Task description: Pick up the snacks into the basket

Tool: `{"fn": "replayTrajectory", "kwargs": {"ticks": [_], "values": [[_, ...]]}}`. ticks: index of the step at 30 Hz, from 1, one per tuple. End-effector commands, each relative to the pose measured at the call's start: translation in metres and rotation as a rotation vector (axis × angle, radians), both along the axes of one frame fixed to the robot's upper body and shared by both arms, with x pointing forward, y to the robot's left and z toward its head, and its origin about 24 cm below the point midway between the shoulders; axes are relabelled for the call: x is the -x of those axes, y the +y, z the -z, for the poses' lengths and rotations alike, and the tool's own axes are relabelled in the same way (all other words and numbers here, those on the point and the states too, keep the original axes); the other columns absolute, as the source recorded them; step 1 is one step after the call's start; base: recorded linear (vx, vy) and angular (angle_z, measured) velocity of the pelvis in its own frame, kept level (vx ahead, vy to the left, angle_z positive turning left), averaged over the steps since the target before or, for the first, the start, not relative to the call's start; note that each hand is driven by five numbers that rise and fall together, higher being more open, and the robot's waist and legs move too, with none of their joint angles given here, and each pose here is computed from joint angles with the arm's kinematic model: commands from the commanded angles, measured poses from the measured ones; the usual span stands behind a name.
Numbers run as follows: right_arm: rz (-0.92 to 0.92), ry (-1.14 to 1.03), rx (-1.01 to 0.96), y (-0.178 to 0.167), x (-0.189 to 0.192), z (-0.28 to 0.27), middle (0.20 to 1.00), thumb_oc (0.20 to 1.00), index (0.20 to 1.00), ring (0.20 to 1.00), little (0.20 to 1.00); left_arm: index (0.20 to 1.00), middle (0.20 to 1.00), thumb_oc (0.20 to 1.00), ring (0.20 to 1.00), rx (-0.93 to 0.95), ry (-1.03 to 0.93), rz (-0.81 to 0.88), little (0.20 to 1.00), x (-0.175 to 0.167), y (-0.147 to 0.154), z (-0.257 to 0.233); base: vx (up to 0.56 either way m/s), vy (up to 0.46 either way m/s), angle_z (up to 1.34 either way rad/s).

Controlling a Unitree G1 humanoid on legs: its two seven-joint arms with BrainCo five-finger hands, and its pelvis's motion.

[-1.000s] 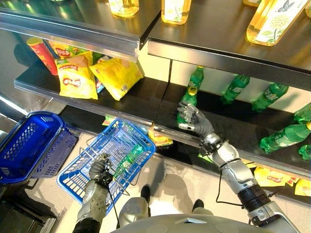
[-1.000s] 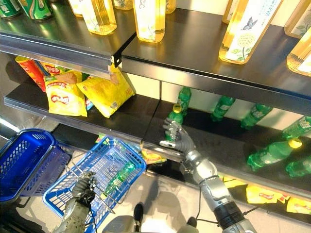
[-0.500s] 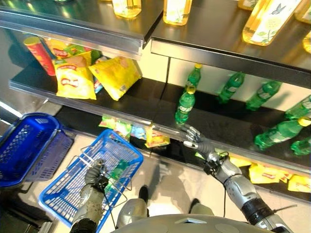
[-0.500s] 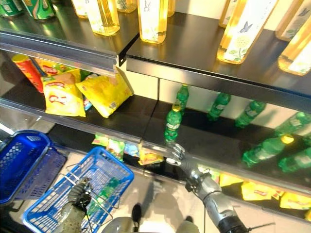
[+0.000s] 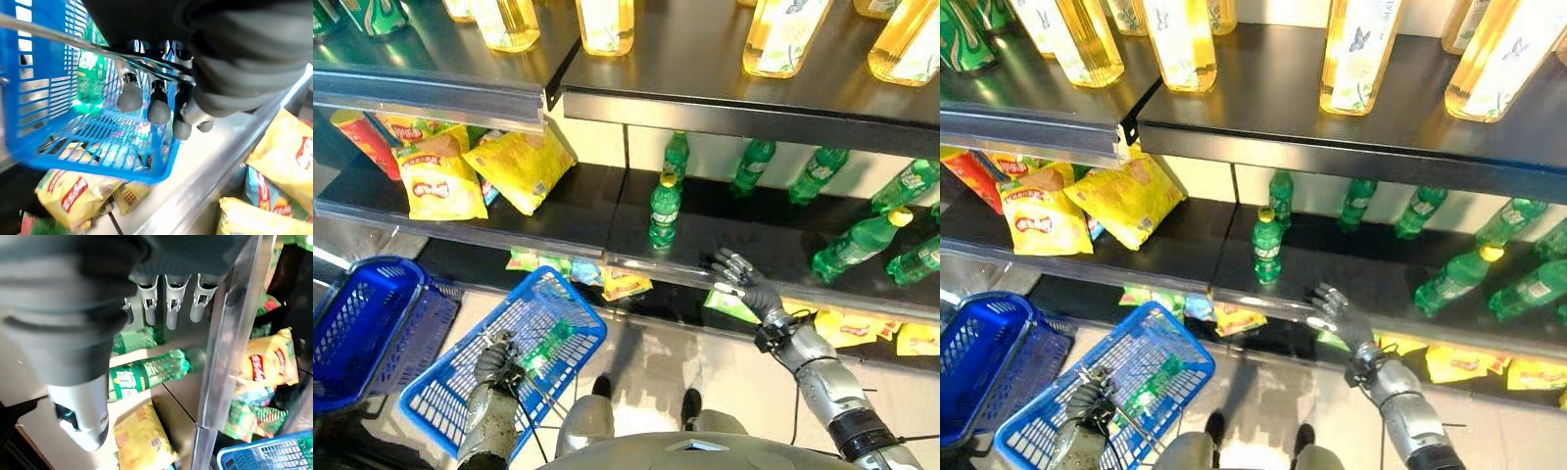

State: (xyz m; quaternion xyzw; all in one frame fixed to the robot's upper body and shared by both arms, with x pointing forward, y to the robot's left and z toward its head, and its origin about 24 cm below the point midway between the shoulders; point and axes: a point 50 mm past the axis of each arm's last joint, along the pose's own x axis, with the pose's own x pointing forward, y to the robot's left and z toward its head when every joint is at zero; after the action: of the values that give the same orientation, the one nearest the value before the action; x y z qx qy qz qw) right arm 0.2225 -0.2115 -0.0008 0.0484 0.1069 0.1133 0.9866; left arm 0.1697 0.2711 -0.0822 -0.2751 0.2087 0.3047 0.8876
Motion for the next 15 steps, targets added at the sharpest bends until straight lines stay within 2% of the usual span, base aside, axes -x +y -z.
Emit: {"fn": "replayTrajectory", "kwargs": {"ticks": [1,5,11,15], "values": [[-0.010,-0.101,0.067,-0.004,-0.003,-0.017,1.000,1.000,1.000,1.000,1.000,0.200,0.200,0.200,0.200,-0.069,-0.313,0.017,0.200,-0.044,0.000,-0.051,0.03,0.318,0.47],[-0.009,-0.074,0.069,-0.004,0.000,-0.011,1.000,1.000,1.000,1.000,1.000,0.200,0.200,0.200,0.200,-0.069,-0.297,0.024,0.200,-0.045,-0.001,-0.048,0.02,0.304,0.28],[-0.035,-0.027,-0.055,0.018,-0.004,0.000,1.000,1.000,1.000,1.000,1.000,0.200,0.200,0.200,0.200,-0.140,-0.335,0.057,0.200,-0.054,0.007,-0.062,-0.01,0.371,-0.07],[-0.068,-0.014,-0.093,0.028,-0.003,0.002,1.000,1.000,1.000,1.000,1.000,0.200,0.200,0.200,0.200,-0.175,-0.343,0.074,0.200,-0.054,0.012,-0.067,0.01,0.211,-0.10]]}}
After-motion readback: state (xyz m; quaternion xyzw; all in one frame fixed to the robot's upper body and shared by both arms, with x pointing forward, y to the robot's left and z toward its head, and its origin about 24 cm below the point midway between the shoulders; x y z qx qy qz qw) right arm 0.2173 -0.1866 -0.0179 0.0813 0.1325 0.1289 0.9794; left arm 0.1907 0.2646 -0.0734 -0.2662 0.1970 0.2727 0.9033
